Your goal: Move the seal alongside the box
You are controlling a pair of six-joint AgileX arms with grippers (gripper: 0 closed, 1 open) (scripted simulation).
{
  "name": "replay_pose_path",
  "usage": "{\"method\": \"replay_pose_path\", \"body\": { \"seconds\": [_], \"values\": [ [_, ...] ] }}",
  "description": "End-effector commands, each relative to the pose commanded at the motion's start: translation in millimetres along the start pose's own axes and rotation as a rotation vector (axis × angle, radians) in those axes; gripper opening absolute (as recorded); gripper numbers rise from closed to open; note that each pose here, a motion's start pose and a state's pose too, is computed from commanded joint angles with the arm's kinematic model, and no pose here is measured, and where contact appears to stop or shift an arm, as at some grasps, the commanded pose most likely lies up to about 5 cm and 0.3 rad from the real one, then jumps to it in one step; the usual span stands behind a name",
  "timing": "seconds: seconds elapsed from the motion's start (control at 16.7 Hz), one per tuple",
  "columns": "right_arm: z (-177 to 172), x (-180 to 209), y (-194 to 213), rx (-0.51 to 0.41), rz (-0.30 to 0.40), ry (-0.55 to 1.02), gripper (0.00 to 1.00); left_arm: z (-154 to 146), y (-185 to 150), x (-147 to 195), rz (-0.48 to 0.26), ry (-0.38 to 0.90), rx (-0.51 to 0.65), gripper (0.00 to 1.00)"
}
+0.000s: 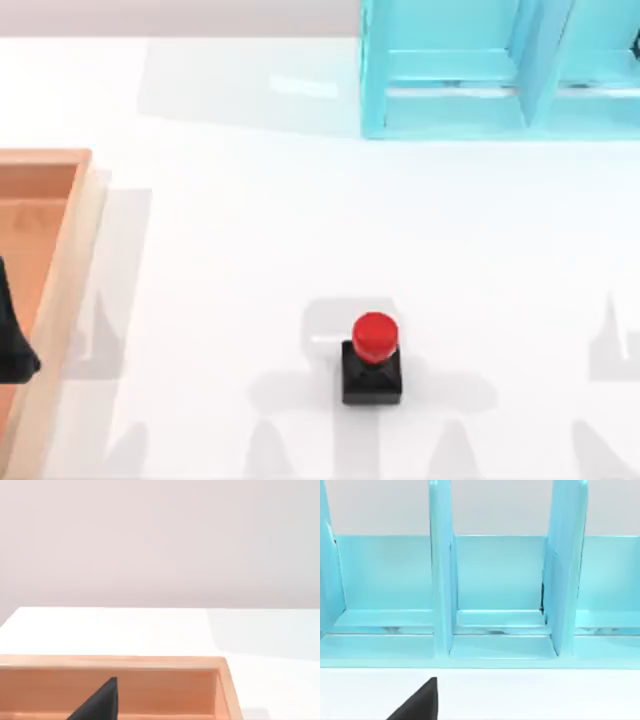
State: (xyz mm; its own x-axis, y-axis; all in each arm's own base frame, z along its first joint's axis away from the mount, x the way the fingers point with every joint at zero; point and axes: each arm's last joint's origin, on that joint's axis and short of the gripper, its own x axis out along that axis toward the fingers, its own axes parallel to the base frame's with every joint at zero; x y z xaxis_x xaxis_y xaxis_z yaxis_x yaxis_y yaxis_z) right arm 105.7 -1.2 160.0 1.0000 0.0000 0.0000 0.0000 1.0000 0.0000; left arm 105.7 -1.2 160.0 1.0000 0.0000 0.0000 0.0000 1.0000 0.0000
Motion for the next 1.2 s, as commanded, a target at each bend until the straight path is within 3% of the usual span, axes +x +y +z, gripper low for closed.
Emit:
{"method": "replay_pose_path", "body": {
  "seconds": [0.24, 0.48, 0.84, 1.2],
  "values": [
    [0.0, 0.0, 0.0, 0.000, 0.000, 0.000, 1.00, 1.9, -0.1, 0.6, 0.001, 0.023, -0.012, 1.00],
    [0.0, 0.0, 0.0, 0.000, 0.000, 0.000, 1.00, 17.6, -1.5, 6.2, 0.008, 0.167, -0.087, 1.00],
    [0.0, 0.0, 0.0, 0.000, 0.000, 0.000, 1.00, 59.4, -10.9, 41.1, 0.050, 0.538, -0.245, 1.00],
    [0.0, 0.0, 0.0, 0.000, 0.000, 0.000, 1.00, 91.4, -45.1, 110.5, 0.122, 0.940, -0.329, 1.00]
  ]
}}
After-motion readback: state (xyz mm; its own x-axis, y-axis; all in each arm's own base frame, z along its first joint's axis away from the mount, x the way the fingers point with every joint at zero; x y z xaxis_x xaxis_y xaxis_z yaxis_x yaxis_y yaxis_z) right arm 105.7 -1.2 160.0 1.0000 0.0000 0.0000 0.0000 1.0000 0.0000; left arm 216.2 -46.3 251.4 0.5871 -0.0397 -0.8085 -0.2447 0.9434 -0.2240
